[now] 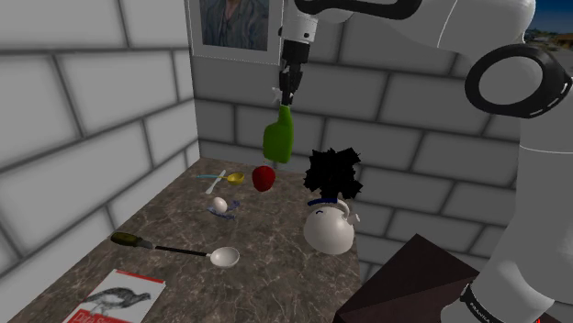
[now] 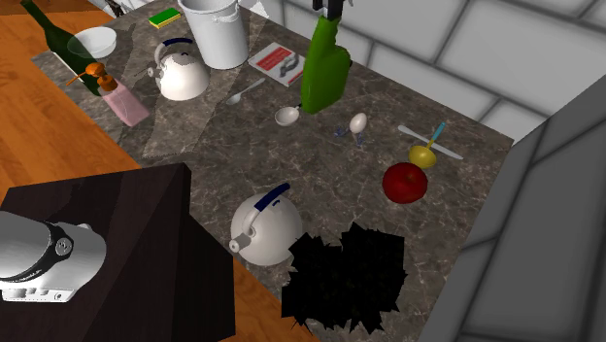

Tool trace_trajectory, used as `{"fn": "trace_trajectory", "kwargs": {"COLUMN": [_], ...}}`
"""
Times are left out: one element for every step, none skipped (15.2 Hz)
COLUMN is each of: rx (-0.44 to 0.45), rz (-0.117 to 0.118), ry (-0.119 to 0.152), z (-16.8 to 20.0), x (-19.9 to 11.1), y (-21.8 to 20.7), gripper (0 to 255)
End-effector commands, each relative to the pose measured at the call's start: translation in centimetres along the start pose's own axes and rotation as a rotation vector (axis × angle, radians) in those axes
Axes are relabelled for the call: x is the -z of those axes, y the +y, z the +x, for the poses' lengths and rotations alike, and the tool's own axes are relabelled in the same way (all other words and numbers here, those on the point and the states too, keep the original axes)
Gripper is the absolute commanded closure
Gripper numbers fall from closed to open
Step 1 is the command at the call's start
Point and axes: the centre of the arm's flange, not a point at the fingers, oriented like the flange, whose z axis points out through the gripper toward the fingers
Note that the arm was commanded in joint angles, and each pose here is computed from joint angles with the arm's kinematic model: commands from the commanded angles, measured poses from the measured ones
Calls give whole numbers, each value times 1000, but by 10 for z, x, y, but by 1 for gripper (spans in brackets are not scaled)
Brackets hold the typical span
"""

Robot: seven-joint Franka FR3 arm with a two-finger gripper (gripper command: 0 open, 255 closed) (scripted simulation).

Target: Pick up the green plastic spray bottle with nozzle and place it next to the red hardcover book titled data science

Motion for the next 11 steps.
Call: {"fn": "trace_trajectory", "kwargs": {"rx": [0, 0, 0, 0, 0, 0, 0, 0, 0, 0, 0], "rz": [0, 0, 0, 0, 0, 0, 0, 0, 0, 0, 0], "ry": [0, 0, 0, 0, 0, 0, 0, 0, 0, 0, 0], "z": [-1, 0, 2, 3, 4, 6, 7, 8, 10, 11, 12], "x": [9, 2, -4, -11, -18, -24, -31, -37, -44, -51, -57], "y": [-1, -12, -23, -35, -46, -57, -69, -80, -91, -103, -114], "gripper": [255, 255, 255, 255, 255, 255, 255, 255, 255, 255, 255]}}
